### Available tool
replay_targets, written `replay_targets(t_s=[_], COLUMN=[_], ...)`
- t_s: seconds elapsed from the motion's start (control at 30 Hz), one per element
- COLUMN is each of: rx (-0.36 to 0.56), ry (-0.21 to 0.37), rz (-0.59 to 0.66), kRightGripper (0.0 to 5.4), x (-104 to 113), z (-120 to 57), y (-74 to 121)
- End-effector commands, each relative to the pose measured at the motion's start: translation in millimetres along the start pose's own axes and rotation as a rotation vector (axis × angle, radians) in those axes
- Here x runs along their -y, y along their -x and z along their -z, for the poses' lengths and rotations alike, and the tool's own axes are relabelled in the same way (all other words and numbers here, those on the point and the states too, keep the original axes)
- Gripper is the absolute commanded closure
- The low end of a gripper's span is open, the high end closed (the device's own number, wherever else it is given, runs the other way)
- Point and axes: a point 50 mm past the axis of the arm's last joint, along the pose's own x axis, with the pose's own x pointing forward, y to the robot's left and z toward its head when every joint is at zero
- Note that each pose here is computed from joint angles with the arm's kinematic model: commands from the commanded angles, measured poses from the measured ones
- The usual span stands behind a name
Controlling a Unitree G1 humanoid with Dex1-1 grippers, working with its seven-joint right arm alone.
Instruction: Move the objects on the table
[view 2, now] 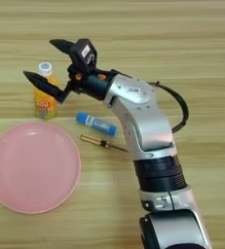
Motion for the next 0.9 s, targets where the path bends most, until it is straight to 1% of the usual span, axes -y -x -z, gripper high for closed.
replay_targets(t_s=[0.03,0.2,0.37,0.57,0.9], rx=[0.054,0.000,-0.052,-0.119,-0.219], ry=[0.098,0.053,-0.010,-0.060,-0.065], rz=[0.084,0.114,0.110,0.108,0.144], kRightGripper=[0.03,0.03,0.03,0.03,0.03], x=[17,22,20,18,20], z=[-25.7,-15.6,0.4,22.6,47.9], y=[-8.3,-10.9,-17.9,-25.3,-31.7])
